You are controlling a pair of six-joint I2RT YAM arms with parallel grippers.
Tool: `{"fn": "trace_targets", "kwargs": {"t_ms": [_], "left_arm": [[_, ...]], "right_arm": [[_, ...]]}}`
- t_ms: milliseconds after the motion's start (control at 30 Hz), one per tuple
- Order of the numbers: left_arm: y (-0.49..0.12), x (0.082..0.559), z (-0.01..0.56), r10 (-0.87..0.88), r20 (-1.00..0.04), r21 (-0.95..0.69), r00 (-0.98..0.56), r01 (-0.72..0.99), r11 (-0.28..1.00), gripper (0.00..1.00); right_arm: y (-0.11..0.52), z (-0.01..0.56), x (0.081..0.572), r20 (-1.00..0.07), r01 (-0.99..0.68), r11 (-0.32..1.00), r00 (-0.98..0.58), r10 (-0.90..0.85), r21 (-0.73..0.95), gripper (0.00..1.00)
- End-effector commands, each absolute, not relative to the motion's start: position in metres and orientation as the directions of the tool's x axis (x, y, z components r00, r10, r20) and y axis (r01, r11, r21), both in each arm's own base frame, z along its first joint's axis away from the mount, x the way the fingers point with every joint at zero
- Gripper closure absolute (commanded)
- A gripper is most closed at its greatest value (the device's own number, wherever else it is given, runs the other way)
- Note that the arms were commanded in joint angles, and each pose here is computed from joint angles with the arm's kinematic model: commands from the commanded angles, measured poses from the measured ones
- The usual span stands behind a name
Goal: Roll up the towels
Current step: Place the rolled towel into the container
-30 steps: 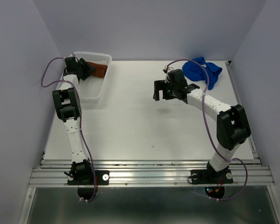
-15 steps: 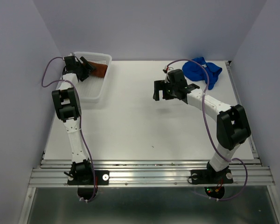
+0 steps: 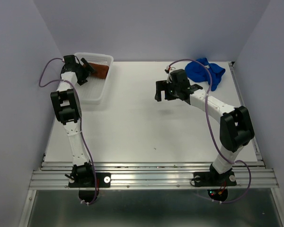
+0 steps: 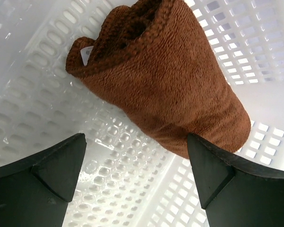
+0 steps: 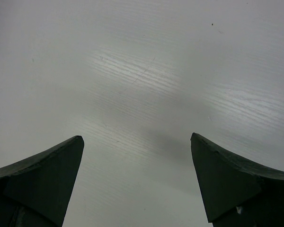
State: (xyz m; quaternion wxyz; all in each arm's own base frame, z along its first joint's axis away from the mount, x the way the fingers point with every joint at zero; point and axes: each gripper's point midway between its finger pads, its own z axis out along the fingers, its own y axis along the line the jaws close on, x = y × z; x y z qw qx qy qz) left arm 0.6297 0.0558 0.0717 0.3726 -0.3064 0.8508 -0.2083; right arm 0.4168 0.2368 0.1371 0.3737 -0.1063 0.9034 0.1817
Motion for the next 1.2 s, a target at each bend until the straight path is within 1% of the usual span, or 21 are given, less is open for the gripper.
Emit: {"fn": "trace_targets", "kwargs": {"t_ms": [0,300,533,567,600,667,733,867,1100,1167], "left_arm": [[0.063,0.625,0.143,-0.648,-0.587,-0.57,-0.485,-0.319,0.757,0.02],[0.06,0.621,0.193,-0.605,-0.665,-0.544,-0.438,-0.27,0.794,0.01],[0.055,0.643,0.209,-0.573,-0.711,-0.54,-0.407,-0.205,0.816,0.01],[0.056,0.647,0.199,-0.572,-0.707,-0.539,-0.417,-0.206,0.817,0.01],[0.054,0.653,0.208,-0.566,-0.718,-0.544,-0.404,-0.181,0.819,0.01],[0.054,0.661,0.193,-0.563,-0.714,-0.544,-0.416,-0.176,0.82,0.01],[0.052,0.668,0.195,-0.556,-0.725,-0.551,-0.406,-0.14,0.822,0.01],[0.047,0.676,0.177,-0.551,-0.725,-0.556,-0.413,-0.122,0.822,0.01],[0.052,0.683,0.132,-0.556,-0.702,-0.544,-0.444,-0.169,0.822,0.01],[0.053,0.687,0.129,-0.56,-0.706,-0.547,-0.434,-0.17,0.82,0.01]], "right_arm": [[0.243,0.162,0.427,-0.758,-0.364,0.896,-0.651,-0.05,0.254,0.0],[0.248,0.156,0.428,-0.748,-0.382,0.887,-0.661,-0.067,0.258,0.0],[0.247,0.151,0.432,-0.746,-0.376,0.893,-0.662,-0.073,0.247,0.0],[0.248,0.151,0.433,-0.746,-0.377,0.892,-0.662,-0.073,0.248,0.0],[0.248,0.149,0.433,-0.743,-0.377,0.893,-0.665,-0.076,0.246,0.0],[0.248,0.147,0.434,-0.74,-0.377,0.893,-0.667,-0.079,0.245,0.0],[0.248,0.145,0.434,-0.739,-0.377,0.895,-0.668,-0.084,0.24,0.0],[0.246,0.141,0.436,-0.734,-0.371,0.9,-0.673,-0.091,0.229,0.0],[0.243,0.134,0.438,-0.726,-0.355,0.909,-0.681,-0.093,0.217,0.0],[0.244,0.132,0.438,-0.723,-0.354,0.91,-0.684,-0.094,0.217,0.0]]}}
